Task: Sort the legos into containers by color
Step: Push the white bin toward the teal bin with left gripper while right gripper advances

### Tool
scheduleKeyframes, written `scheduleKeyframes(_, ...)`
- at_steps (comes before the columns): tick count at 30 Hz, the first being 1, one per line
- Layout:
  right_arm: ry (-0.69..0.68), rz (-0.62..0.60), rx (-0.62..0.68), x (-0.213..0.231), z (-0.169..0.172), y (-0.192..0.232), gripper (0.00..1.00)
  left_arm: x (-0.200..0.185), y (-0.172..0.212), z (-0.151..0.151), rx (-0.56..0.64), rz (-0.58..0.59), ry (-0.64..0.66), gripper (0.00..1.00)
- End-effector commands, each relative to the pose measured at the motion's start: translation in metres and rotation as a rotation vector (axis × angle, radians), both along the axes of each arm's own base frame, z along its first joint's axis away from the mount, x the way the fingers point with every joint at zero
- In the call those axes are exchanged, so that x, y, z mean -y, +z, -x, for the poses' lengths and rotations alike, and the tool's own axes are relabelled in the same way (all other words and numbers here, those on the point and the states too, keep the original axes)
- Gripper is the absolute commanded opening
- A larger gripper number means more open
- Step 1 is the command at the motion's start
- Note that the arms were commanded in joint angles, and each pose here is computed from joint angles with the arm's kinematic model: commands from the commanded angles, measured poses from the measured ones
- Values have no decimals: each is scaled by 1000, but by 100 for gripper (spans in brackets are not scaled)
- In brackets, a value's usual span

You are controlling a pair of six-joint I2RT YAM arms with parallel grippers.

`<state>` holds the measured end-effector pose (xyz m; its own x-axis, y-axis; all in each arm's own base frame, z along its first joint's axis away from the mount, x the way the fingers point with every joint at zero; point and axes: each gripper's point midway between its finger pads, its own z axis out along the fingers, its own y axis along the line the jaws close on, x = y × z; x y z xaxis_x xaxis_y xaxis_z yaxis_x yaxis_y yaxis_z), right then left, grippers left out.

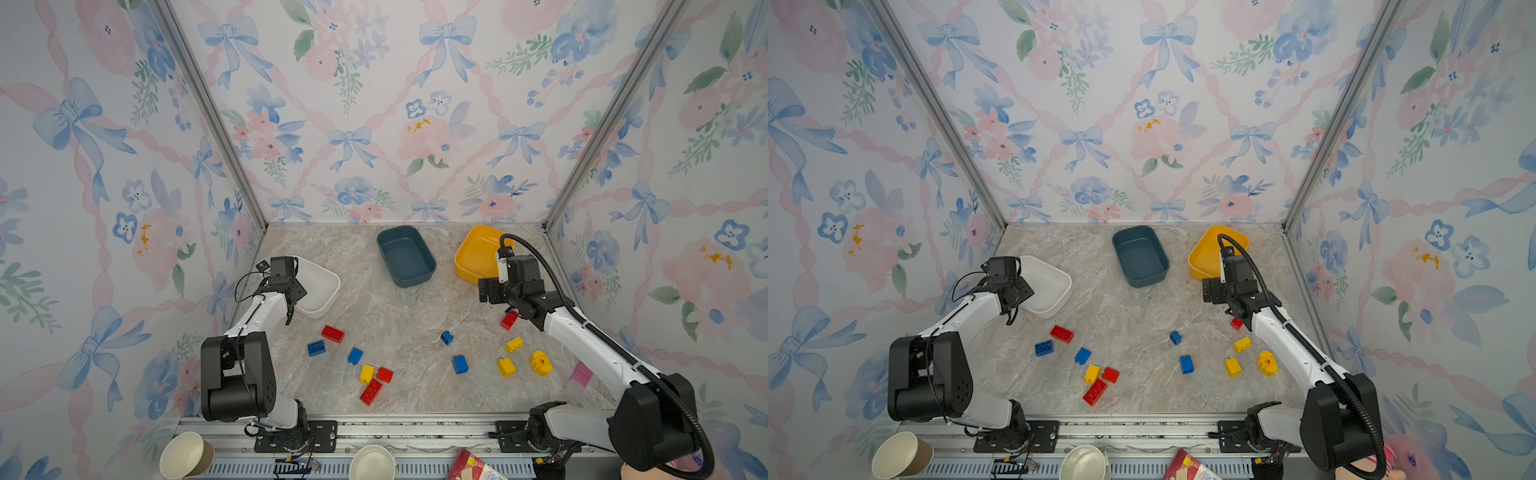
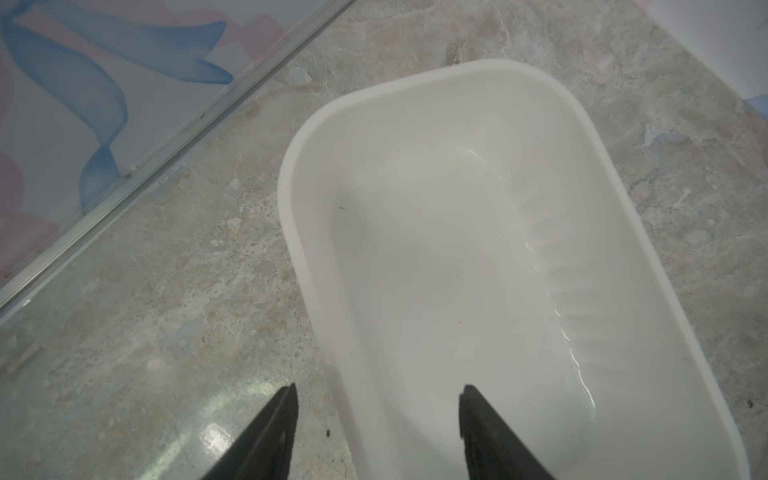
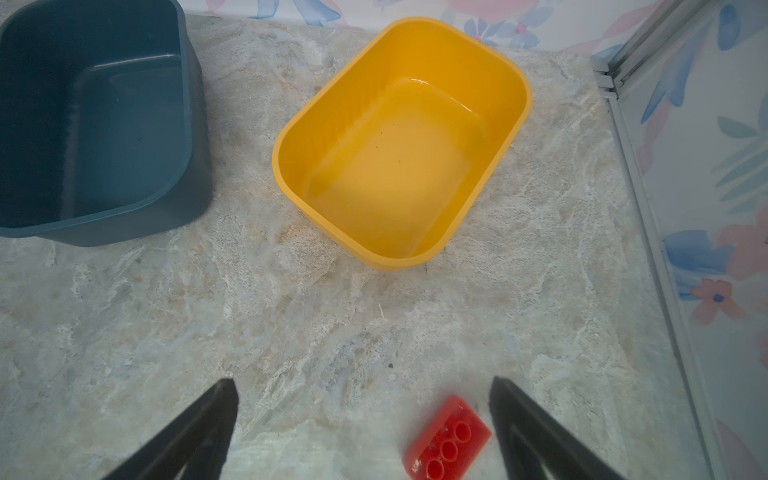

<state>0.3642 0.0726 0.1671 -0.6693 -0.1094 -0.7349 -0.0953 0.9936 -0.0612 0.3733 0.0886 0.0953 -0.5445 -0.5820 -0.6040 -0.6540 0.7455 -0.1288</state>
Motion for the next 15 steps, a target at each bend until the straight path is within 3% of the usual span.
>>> scheduleKeyframes(1, -12, 8, -14, -3, -1, 3, 97, -2, -5, -6, -23, 20, 5, 62)
scheduleKeyframes(15, -16, 13, -24, -7, -6, 2, 97, -4, -31, -10, -88, 32, 21, 47)
